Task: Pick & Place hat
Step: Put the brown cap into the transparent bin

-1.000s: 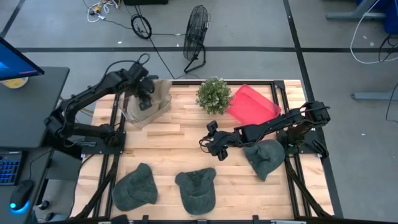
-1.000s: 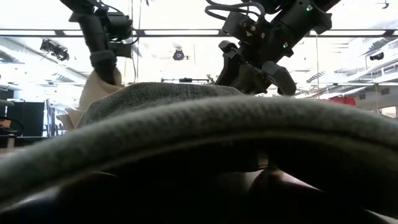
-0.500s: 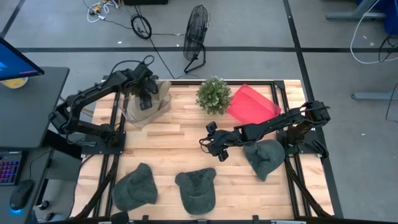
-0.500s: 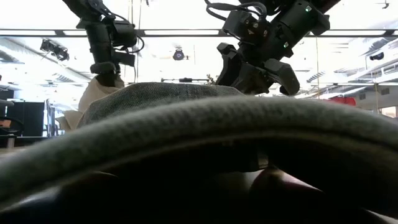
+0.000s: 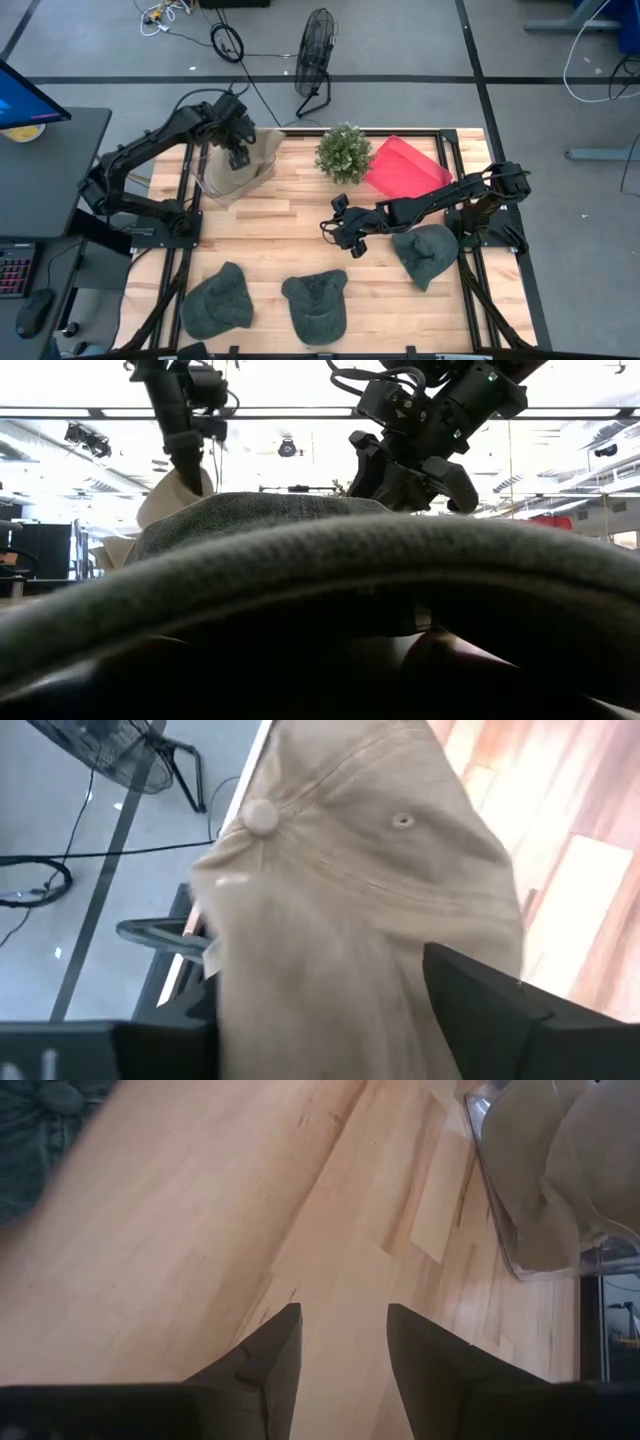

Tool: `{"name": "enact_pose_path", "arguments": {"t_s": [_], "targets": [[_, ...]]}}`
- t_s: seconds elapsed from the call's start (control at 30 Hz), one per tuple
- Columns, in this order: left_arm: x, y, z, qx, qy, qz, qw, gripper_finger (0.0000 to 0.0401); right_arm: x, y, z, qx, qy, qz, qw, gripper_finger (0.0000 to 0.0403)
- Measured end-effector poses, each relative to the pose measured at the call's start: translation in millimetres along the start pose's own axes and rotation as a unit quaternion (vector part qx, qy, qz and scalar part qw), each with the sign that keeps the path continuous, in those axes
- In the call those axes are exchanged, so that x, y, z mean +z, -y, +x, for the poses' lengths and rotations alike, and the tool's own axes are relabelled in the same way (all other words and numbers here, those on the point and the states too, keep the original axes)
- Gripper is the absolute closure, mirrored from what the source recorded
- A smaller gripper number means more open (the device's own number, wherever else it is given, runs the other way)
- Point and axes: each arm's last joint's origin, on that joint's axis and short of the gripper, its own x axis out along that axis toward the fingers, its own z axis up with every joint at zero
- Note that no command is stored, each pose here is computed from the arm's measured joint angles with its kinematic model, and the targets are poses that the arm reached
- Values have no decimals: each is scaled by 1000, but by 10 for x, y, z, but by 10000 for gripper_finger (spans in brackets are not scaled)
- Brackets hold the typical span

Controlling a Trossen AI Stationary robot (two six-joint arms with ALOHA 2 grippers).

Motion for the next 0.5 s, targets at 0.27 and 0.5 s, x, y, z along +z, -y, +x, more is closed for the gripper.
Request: {"name": "enact_pose_path", "arguments": {"t_s": [0.27, 0.5], "targets": [[38, -79, -307, 67, -42, -8, 997, 120, 2, -2, 0, 4, 3, 0, 1000, 250], [198, -5, -399, 25, 30, -7, 999, 134, 2, -2, 0, 4, 3, -2, 1000, 250]]}}
